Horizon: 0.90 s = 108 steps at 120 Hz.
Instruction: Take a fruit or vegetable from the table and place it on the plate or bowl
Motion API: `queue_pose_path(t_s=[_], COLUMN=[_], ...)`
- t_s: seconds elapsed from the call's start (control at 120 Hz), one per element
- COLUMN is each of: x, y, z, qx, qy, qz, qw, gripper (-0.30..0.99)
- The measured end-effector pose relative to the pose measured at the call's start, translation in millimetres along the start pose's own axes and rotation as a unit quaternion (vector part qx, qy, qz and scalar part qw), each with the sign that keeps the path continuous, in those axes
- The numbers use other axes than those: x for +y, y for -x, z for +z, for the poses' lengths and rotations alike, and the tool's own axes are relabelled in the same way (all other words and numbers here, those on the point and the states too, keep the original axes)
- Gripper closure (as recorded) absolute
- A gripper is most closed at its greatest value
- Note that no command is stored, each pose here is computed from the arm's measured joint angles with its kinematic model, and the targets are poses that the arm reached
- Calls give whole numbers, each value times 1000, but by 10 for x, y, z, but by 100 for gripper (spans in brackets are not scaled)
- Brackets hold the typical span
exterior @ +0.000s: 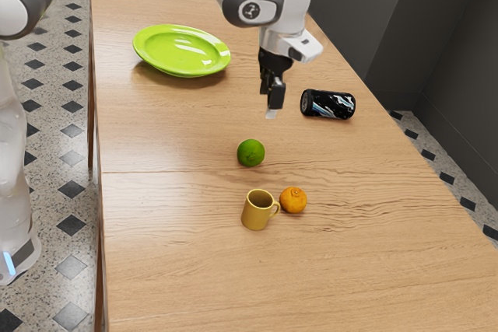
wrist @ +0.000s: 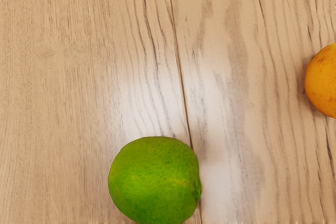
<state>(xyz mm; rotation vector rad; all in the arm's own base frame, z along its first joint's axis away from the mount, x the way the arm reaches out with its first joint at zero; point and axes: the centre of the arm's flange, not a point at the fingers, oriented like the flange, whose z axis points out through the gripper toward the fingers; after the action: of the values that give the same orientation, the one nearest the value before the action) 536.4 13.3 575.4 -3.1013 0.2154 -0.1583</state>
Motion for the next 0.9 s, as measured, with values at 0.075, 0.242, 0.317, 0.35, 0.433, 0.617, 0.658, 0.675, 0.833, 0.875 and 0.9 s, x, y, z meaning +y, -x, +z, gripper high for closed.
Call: queue_pose_path(t_s=[0.075,0.242,0.317,0.35,0.433,0.617,0.658,0.675,0.833,0.875,0.9], x=[5,2,0,2,7,-175,-258,-284,-305,-290,-283], y=[29,78,96,106,131,205,213,212,223,228,231], z=[75,230,286,331,460,681,727,754,861,869,868], qx=[1,-9,-17,-23,-37,-58,-61,-62,-69,-70,-70], qy=[0,1,3,4,6,9,9,9,9,9,10], qz=[4,10,12,13,16,1,-6,-8,-8,-7,-6], qw=[1000,1000,1000,1000,999,998,998,998,998,998,998], gripper=[0,0,0,0,0,0,0,0,0,0,0])
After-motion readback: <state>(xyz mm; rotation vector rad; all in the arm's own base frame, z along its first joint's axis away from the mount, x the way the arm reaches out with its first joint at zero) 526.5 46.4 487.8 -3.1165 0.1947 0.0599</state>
